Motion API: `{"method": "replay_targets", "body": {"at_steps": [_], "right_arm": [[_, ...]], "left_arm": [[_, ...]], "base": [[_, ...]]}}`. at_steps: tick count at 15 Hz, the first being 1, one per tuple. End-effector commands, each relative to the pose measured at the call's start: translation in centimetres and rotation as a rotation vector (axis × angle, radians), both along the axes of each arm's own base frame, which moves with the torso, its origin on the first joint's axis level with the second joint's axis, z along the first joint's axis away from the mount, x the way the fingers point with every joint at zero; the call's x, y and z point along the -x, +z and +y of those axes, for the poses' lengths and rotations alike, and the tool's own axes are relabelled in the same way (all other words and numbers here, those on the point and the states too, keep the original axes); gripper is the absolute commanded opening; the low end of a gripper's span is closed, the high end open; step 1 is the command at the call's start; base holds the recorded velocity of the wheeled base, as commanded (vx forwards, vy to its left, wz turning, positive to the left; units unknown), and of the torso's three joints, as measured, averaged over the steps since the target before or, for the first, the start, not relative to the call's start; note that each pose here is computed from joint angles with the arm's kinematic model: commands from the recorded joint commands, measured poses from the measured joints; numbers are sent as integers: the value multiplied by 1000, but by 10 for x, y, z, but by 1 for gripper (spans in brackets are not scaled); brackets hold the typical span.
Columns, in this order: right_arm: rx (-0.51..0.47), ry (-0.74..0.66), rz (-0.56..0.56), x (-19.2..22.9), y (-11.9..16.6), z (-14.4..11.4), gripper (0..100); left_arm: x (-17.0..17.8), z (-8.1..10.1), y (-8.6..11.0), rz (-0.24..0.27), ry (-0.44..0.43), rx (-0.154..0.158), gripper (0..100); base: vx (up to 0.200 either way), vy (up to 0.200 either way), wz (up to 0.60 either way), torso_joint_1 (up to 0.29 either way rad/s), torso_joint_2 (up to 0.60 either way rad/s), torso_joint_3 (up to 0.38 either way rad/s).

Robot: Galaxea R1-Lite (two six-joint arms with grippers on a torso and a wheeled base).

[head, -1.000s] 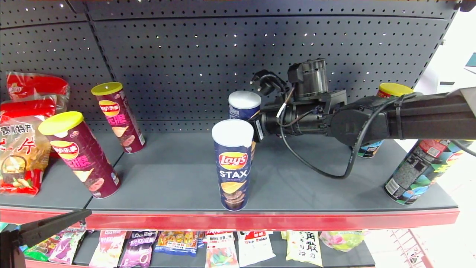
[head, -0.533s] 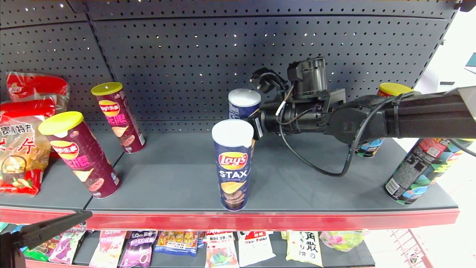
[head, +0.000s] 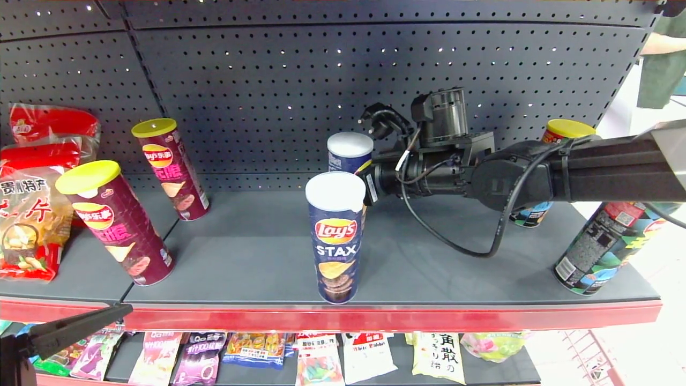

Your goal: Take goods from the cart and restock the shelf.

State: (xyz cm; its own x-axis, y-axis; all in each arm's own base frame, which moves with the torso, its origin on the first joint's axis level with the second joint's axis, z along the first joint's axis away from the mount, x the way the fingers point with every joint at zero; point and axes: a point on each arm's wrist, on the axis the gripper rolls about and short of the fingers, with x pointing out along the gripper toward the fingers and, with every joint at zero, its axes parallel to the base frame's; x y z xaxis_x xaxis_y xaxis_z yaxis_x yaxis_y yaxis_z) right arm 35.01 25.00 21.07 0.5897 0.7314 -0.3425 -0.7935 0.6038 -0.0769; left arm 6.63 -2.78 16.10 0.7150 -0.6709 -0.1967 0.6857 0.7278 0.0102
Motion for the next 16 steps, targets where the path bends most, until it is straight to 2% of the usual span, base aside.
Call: {"method": "replay_targets", "body": {"at_steps": [1,7,13,16], "right_arm": [[0,1,0,1,0,0,100],[7,-28,-2,14,10,-14,100],[11,-119,11,50,26,-56,100],[20,-224,46,96,27,-97,100]], "left_arm": [[0,0,0,2,0,0,100],[0,0,-1,4,-1,-2,100],[-1,0,-3,19,-6,-4,100],[-2,0,-4,30,2,-7,100]], "base": [[0,0,0,0,0,0],[0,0,0,0,0,0],[0,0,0,0,0,0],[0,0,0,0,0,0]]}}
